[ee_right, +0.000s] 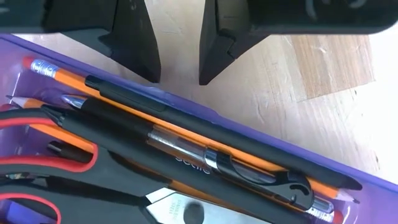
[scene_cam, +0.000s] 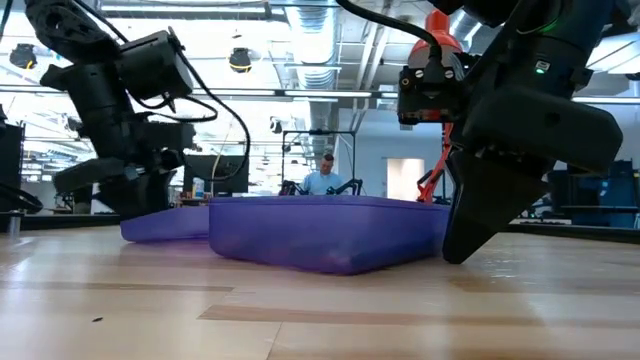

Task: Pick & place school supplies into a supply box
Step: Close the purple supply box

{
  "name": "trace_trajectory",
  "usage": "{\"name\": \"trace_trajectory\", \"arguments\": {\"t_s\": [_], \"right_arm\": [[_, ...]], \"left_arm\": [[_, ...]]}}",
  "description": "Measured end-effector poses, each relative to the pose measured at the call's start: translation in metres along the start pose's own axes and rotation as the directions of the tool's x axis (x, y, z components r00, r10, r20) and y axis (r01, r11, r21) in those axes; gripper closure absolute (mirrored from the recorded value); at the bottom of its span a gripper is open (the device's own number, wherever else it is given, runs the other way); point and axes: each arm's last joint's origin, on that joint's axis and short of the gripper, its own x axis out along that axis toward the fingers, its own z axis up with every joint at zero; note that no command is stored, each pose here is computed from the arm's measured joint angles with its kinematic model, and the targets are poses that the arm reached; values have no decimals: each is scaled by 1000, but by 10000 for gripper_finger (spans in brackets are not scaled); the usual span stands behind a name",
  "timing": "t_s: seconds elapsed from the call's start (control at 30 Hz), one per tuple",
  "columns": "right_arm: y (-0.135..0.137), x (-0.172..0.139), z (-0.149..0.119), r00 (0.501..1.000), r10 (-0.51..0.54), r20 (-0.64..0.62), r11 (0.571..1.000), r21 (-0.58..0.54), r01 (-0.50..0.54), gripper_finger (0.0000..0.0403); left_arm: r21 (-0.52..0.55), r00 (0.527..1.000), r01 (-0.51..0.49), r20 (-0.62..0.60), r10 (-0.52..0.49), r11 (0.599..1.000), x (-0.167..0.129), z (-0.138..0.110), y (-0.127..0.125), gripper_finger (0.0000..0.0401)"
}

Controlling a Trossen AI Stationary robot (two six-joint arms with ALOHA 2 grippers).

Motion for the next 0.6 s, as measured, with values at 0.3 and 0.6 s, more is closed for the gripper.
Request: {"name": "trace_trajectory", "arguments": {"t_s": [0.3, 0.6], "right_arm": [[2, -1, -1, 1000, 7, 5, 1000, -2, -7, 296], [1, -3, -1, 1000, -9, 11, 1000, -17, 9, 296]], "left_arm": [[-70, 999, 4, 53, 0, 998, 0, 5, 4, 239], [-60, 996, 78, 56, -74, 995, 5, 6, 1, 239]]}}
